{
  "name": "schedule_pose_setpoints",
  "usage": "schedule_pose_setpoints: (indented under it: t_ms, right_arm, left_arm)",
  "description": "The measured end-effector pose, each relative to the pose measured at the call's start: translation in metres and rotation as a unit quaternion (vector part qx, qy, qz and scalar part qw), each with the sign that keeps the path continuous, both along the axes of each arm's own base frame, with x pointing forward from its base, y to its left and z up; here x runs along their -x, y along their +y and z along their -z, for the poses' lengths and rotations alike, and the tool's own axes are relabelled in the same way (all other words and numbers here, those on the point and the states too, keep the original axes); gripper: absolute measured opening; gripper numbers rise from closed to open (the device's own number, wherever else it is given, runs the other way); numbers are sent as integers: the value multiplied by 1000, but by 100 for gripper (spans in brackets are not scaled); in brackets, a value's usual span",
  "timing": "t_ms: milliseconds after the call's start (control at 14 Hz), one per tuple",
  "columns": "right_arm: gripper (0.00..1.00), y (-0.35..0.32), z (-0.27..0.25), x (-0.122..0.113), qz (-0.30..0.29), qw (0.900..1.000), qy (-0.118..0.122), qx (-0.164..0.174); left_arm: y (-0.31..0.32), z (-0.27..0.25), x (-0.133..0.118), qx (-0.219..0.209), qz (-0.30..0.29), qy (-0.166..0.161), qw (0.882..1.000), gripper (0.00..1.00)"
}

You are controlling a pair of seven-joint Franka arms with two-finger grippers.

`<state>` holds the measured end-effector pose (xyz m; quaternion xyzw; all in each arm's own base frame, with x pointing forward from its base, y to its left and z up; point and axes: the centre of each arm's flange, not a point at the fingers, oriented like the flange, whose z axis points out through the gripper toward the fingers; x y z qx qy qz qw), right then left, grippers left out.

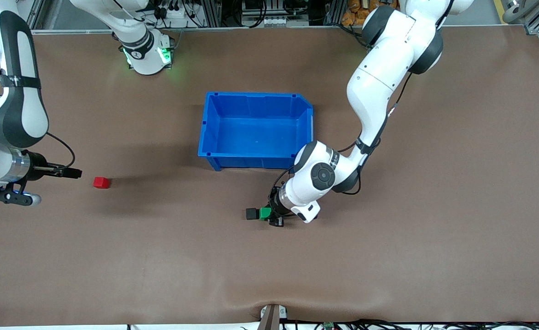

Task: Attach green and red cubes to black cube
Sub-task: 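Press the green cube onto the black cube while the right gripper reaches the red cube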

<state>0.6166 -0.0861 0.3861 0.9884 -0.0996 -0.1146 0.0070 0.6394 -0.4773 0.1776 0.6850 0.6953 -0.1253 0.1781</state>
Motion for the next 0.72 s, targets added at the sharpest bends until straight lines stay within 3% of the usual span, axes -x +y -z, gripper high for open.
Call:
schedule_pose_setpoints:
  t_ms: [716]
  right_arm:
    - [100,1,30,-5,-1,1000,12,1]
  left_arm:
    - [0,1,0,-2,0,0,1000,40]
